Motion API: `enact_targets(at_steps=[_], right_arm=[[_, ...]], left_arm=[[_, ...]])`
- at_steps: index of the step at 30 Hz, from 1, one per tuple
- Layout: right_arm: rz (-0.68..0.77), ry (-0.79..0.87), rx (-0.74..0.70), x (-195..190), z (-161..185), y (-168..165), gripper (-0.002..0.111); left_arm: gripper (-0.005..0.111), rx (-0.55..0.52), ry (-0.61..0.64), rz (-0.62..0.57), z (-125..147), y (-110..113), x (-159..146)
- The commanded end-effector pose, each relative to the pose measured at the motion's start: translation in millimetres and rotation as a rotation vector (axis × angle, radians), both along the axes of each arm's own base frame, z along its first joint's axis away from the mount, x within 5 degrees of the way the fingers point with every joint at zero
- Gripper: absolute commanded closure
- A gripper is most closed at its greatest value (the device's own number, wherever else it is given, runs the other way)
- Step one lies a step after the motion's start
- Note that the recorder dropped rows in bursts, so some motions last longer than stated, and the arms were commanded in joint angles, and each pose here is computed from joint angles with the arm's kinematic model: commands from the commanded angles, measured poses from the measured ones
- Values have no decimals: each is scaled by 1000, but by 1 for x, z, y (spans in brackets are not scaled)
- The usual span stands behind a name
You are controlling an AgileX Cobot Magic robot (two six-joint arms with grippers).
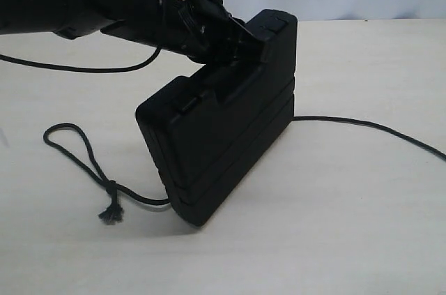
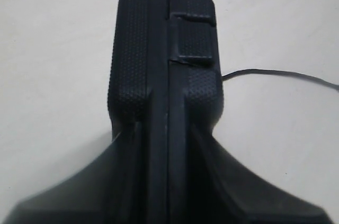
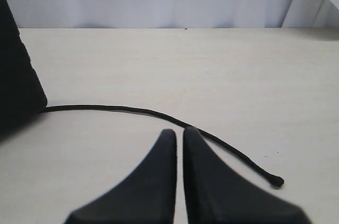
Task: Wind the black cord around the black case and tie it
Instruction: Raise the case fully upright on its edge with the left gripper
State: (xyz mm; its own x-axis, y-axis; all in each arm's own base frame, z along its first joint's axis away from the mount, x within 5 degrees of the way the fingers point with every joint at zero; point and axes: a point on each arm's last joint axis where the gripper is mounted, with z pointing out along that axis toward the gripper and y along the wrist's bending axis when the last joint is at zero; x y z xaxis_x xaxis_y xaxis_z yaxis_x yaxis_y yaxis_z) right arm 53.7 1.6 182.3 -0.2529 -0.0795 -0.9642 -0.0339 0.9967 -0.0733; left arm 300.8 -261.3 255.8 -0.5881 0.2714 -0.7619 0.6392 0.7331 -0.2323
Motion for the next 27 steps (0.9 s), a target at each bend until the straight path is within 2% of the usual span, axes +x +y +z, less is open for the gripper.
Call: enact_targets(at_steps=[1,4,9,11,19,20,21,23,27], right_arm=[[-3,-8,1,0,0,0,104],[-3,-8,1,0,0,0,104],[-3,-8,1,0,0,0,104],[-3,-8,1,0,0,0,104],[-3,-8,1,0,0,0,104],[-3,-8,1,0,0,0,104],[-3,-8,1,0,0,0,104],[-3,-8,1,0,0,0,104],[-3,-8,1,0,0,0,104]], left_arm=[[106,21,18,-30,-1,0,-3],[97,34,12,-38,-1,0,-3],[70,46,19,-51,-2,0,-4],[66,66,12,-65,-3,1,-4],[69,115,23,-106,-6,2,-7],[72,122,22,-111,-7,2,-7],[87,121,24,-109,-7,2,-7],[107,113,18,-98,-6,2,-7],[107,72,19,-47,-1,3,-5]])
